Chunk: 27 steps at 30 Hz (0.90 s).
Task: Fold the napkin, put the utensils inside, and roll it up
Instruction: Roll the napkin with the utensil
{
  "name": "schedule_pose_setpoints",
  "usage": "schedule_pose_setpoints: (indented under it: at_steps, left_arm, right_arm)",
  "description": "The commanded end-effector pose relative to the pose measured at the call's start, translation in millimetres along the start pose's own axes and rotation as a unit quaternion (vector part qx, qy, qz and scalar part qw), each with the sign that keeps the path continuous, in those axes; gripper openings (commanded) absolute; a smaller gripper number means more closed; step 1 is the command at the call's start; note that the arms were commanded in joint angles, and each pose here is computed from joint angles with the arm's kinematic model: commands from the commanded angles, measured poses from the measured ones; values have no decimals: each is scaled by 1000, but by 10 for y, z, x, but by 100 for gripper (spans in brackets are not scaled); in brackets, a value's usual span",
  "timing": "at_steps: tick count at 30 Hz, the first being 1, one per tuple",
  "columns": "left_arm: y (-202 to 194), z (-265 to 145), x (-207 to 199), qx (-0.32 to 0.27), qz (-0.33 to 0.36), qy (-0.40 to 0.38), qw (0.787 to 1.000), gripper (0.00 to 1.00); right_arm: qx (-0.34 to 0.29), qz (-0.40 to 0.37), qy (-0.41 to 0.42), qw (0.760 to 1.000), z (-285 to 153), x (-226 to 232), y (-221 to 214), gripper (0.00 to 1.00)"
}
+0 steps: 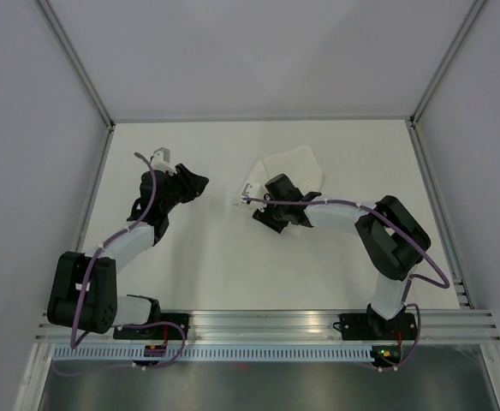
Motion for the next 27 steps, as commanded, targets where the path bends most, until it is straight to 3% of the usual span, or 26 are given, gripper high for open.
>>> schedule_pose_setpoints:
  at_steps: [1, 13, 27]
  left_arm:
    - [113, 45, -63, -9, 21, -19, 1000, 46]
    - [109, 84, -87, 0, 34, -12, 999, 45]
    - [94, -6, -207, -6, 64, 19, 998, 43]
  right_arm:
    - [41, 8, 50, 998, 80, 23, -96, 54]
    - [88, -4, 54, 995, 127, -3, -279, 50]
    - [149, -18, 73, 986, 154, 36, -533, 23]
Point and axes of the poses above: each gripper's point midway between its finger pads, its own z axis out along the fingers, its own x axis along the line the jaws close on, y = z × x, the point moved 8 cm from there along -z, back along the fingers, and after that the axes turned 15 degrees about z, right-handed, at the moved point
